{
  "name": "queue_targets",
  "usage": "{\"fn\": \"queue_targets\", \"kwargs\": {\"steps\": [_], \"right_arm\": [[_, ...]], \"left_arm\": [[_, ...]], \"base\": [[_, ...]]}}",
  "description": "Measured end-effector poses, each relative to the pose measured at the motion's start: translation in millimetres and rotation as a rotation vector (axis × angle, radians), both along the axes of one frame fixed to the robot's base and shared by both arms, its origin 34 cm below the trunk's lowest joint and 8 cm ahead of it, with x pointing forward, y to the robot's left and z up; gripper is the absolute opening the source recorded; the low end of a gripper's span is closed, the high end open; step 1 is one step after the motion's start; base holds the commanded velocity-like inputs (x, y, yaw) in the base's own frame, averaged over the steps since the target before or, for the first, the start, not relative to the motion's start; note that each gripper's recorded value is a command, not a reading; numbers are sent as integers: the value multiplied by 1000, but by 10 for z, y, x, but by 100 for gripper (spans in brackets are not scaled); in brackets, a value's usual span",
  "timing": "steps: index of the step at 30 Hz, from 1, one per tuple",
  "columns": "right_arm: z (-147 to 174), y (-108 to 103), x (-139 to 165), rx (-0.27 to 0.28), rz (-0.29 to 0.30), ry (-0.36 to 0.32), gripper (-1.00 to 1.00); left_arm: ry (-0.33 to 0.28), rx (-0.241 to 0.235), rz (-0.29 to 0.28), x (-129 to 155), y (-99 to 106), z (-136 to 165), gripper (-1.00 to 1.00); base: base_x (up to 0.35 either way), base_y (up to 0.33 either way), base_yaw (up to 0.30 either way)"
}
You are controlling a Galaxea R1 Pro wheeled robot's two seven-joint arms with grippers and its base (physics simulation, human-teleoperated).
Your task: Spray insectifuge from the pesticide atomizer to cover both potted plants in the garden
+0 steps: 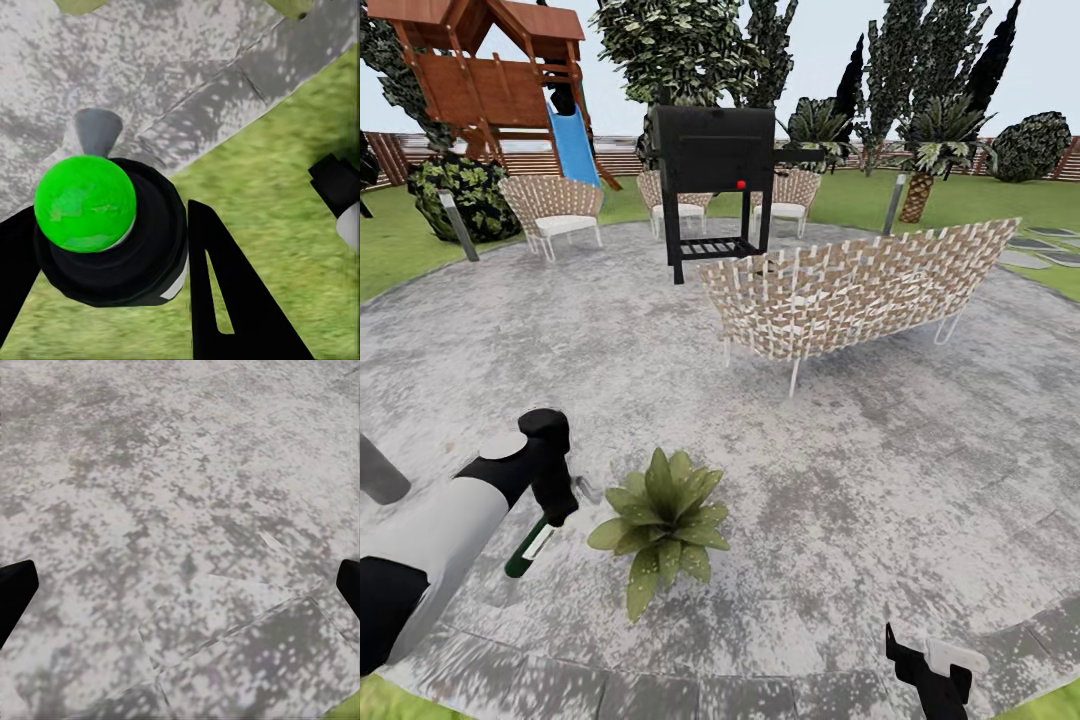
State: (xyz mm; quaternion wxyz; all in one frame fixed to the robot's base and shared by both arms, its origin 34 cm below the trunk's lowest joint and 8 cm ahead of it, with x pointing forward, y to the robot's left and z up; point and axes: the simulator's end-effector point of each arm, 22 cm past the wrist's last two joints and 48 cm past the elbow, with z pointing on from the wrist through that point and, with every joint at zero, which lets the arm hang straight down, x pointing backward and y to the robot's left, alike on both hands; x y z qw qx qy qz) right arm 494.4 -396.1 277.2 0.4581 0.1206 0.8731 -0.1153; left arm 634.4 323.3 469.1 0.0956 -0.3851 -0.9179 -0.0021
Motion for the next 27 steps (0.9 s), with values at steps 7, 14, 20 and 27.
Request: {"fn": "queue_targets", "kwargs": {"steps": [7, 14, 20, 27], "right_arm": [[-2, -1, -4, 0, 0, 1, 100], [-33, -133, -82, -16, -3, 22, 100], [102, -795, -164, -106, -21, 38, 100], [91, -780, -169, -104, -16, 41, 100]], "left_arm": [[10, -81, -78, -40, -729, -91, -100], [26, -37, -20, -102, -283, -125, -100], [30, -23, -6, -126, -120, -129, -100], [104, -54, -37, -513, -394, -470, -100]], "base": [[0, 2, 0], [0, 0, 0], [0, 0, 0], [0, 0, 0]]}}
